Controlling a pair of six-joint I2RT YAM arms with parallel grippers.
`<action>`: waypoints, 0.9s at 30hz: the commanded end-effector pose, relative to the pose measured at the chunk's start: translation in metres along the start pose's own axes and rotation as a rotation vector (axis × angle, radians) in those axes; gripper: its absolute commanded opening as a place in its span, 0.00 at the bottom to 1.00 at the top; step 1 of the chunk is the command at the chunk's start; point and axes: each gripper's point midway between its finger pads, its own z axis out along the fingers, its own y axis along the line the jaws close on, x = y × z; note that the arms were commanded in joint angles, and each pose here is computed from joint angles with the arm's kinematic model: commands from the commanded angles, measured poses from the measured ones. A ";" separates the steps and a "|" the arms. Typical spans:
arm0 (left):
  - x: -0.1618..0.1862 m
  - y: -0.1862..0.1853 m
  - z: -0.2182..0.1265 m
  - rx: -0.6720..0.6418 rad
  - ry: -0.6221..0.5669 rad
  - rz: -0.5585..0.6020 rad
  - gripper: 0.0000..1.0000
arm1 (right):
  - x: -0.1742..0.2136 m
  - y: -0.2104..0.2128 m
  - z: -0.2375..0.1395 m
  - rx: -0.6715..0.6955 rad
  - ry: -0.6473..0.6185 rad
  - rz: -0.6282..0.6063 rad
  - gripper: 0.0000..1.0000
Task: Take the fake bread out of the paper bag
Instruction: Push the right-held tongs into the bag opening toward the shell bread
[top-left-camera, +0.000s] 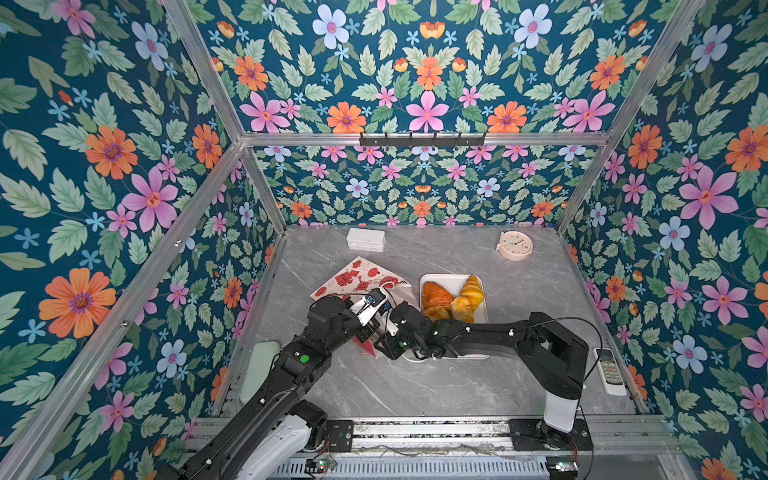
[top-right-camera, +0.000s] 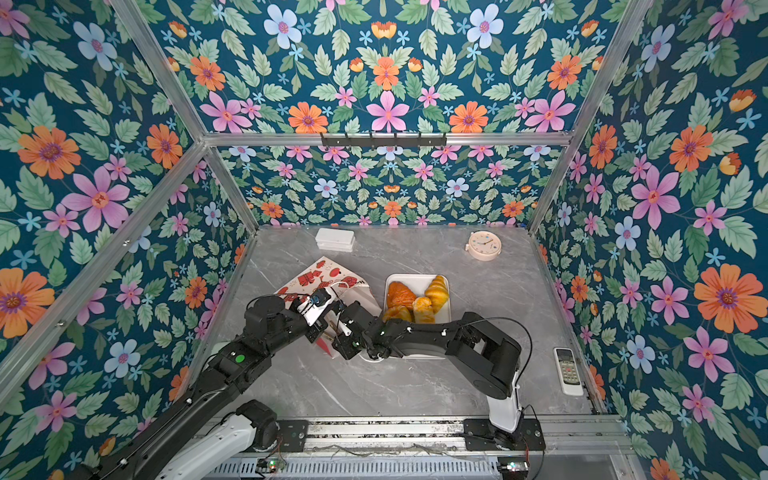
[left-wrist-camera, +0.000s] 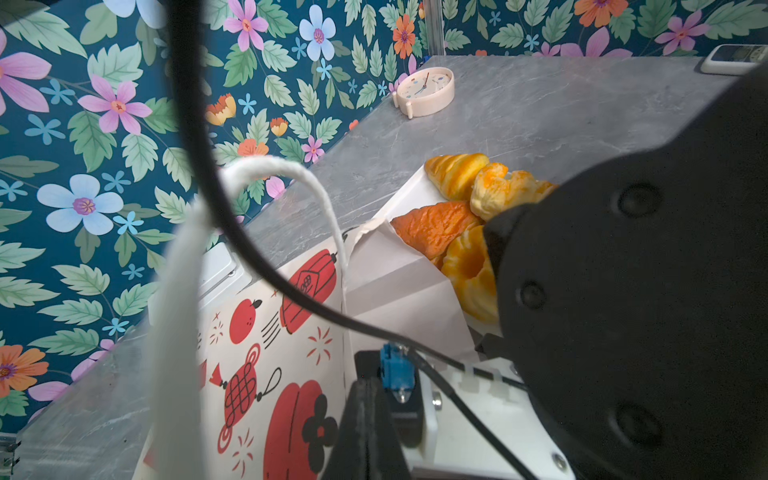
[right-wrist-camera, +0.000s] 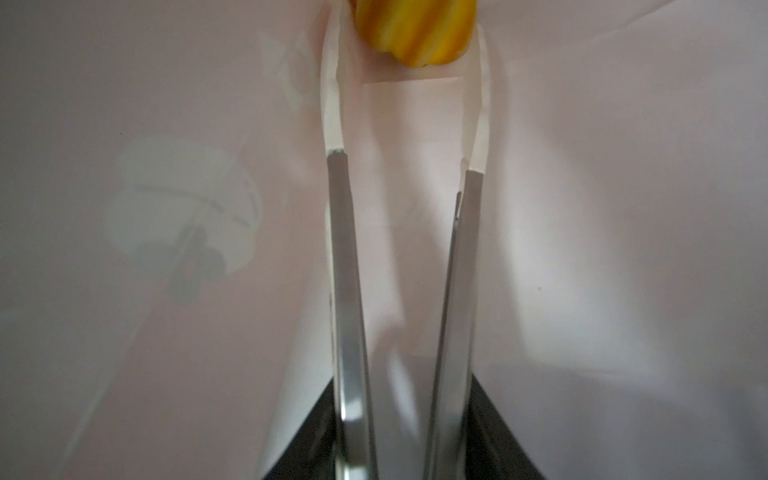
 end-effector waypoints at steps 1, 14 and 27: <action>-0.007 0.001 0.000 0.001 -0.033 -0.004 0.00 | -0.018 0.007 -0.008 -0.041 -0.084 0.041 0.42; -0.014 0.002 0.001 0.003 -0.056 -0.002 0.00 | -0.014 0.021 -0.004 -0.213 -0.053 0.191 0.42; -0.013 -0.002 0.001 0.026 -0.056 -0.010 0.00 | -0.035 0.013 0.005 -0.305 -0.009 0.262 0.43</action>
